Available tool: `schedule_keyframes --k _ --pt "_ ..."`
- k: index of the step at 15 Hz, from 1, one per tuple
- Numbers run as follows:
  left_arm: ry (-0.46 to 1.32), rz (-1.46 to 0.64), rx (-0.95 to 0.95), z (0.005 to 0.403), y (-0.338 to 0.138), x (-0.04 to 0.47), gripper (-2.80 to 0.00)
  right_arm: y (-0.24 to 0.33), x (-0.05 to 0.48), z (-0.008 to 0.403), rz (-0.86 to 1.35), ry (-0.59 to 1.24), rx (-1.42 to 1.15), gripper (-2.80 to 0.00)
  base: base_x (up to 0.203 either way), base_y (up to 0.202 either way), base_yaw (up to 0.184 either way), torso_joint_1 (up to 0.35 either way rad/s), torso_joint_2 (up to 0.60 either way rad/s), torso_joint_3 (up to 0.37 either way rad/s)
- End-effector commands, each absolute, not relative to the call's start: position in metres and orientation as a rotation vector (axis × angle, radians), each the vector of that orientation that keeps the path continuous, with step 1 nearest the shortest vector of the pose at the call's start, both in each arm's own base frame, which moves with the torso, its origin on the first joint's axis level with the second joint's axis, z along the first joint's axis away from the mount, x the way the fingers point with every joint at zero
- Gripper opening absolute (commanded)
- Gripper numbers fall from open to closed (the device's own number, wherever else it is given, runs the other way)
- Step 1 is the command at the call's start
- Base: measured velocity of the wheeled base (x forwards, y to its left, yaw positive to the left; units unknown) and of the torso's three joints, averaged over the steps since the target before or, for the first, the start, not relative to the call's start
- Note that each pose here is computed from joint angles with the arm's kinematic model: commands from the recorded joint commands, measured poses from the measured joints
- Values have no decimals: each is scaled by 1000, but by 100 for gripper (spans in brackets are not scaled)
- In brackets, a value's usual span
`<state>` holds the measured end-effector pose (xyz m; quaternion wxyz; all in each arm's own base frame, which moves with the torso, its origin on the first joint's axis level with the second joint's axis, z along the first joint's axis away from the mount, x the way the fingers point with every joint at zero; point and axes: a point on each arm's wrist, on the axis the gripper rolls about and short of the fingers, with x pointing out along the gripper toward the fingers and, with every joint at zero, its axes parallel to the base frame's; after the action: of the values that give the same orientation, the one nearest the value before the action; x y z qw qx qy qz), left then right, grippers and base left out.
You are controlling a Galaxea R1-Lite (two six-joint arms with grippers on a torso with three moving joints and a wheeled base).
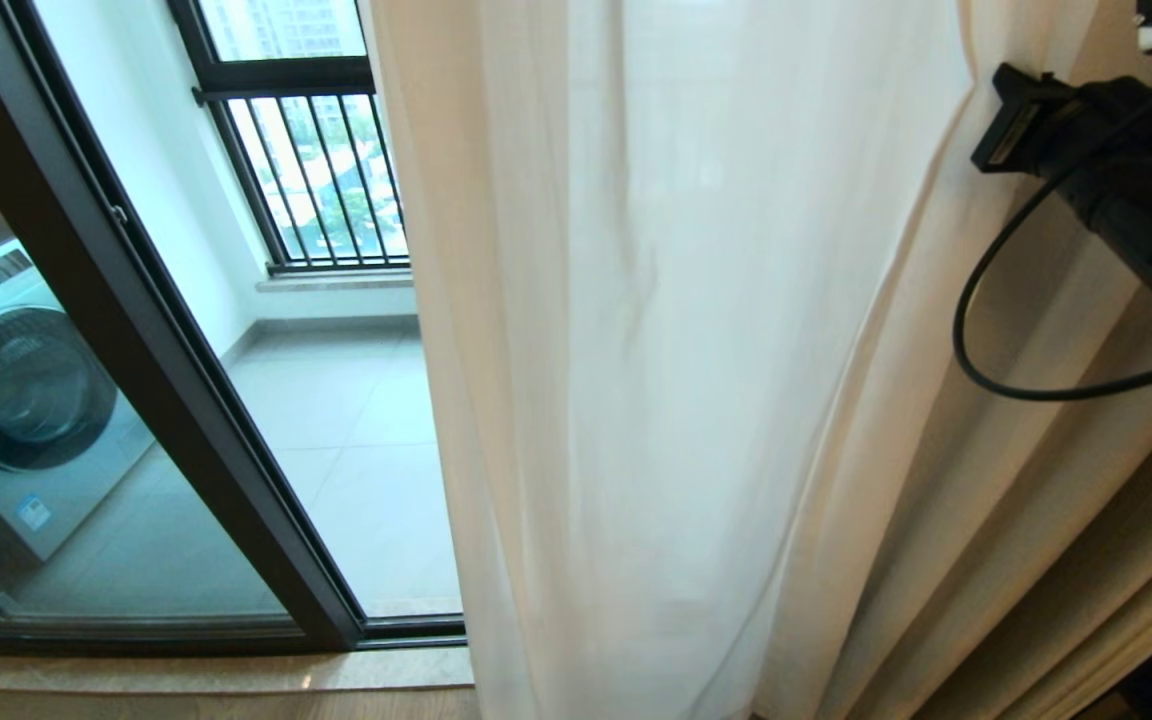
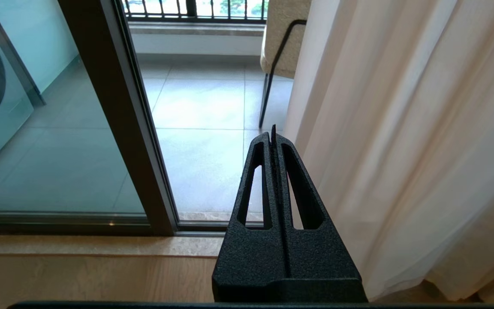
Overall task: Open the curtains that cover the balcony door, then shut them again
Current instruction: Pull the inner curtains open on both sides
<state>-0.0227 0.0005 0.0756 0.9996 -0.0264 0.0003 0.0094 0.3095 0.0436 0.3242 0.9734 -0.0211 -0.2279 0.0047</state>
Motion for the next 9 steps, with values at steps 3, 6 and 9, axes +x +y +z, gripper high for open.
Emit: schedule_keyframes --k 3,6,9 --pt "-1 19 -54 76 1 -23 -280 12 302 338 -87 -480 -65 -280 0 0 0 0 0 0" --pt "0 18 -54 76 0 -23 -280 -13 298 340 -164 -461 -83 -280 0 0 0 0 0 0" --pt "0 18 -54 76 0 -23 -280 -34 297 338 -232 -439 -99 -280 0 0 0 0 0 0"
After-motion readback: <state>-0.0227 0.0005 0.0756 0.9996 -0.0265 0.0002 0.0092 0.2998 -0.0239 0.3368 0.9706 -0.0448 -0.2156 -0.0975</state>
